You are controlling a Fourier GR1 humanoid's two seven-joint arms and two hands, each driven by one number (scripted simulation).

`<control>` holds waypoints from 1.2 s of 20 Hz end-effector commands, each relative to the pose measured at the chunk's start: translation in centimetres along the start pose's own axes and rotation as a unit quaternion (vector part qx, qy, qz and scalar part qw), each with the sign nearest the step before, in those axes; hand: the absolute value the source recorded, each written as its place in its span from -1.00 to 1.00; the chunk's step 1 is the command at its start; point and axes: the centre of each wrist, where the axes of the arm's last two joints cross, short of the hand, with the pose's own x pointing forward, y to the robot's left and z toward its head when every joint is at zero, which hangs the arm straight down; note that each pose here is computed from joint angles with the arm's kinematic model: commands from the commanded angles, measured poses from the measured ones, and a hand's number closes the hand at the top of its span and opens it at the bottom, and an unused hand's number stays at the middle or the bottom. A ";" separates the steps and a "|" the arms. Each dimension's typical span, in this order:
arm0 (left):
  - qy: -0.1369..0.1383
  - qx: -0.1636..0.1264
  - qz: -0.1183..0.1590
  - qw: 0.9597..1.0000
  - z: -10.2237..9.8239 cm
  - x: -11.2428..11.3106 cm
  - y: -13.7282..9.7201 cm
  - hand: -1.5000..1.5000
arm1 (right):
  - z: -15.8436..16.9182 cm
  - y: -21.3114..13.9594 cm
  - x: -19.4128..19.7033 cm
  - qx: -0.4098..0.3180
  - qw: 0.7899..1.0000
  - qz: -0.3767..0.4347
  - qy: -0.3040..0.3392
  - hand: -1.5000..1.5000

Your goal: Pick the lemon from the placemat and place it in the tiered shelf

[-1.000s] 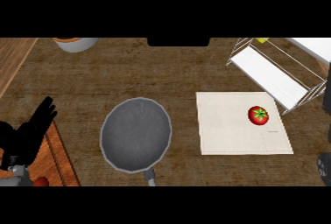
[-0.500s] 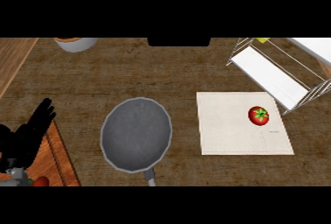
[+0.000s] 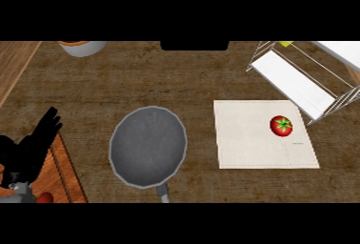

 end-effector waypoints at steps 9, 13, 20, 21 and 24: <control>0.008 -0.003 -0.002 1.000 1.6 -1.3 -0.9 0.00 | -2.0 -2.7 -2.0 0.005 0.987 -0.162 0.003 -1.00; 0.002 -0.008 -0.001 1.000 1.1 1.0 2.0 0.00 | -0.9 -2.4 -2.2 0.017 0.973 -0.230 0.027 -1.00; 0.006 0.007 -0.009 1.000 0.6 -0.7 2.1 0.00 | 1.1 -7.7 -4.3 -0.008 0.948 -0.318 -0.001 -1.00; 0.008 0.011 0.003 1.000 1.1 -0.8 1.0 0.00 | 2.9 -9.7 -3.2 -0.013 0.943 -0.332 -0.003 -1.00; 0.006 0.016 0.003 1.000 0.8 -0.6 2.0 0.00 | 3.2 -13.0 -6.0 -0.036 0.941 -0.335 -0.005 -1.00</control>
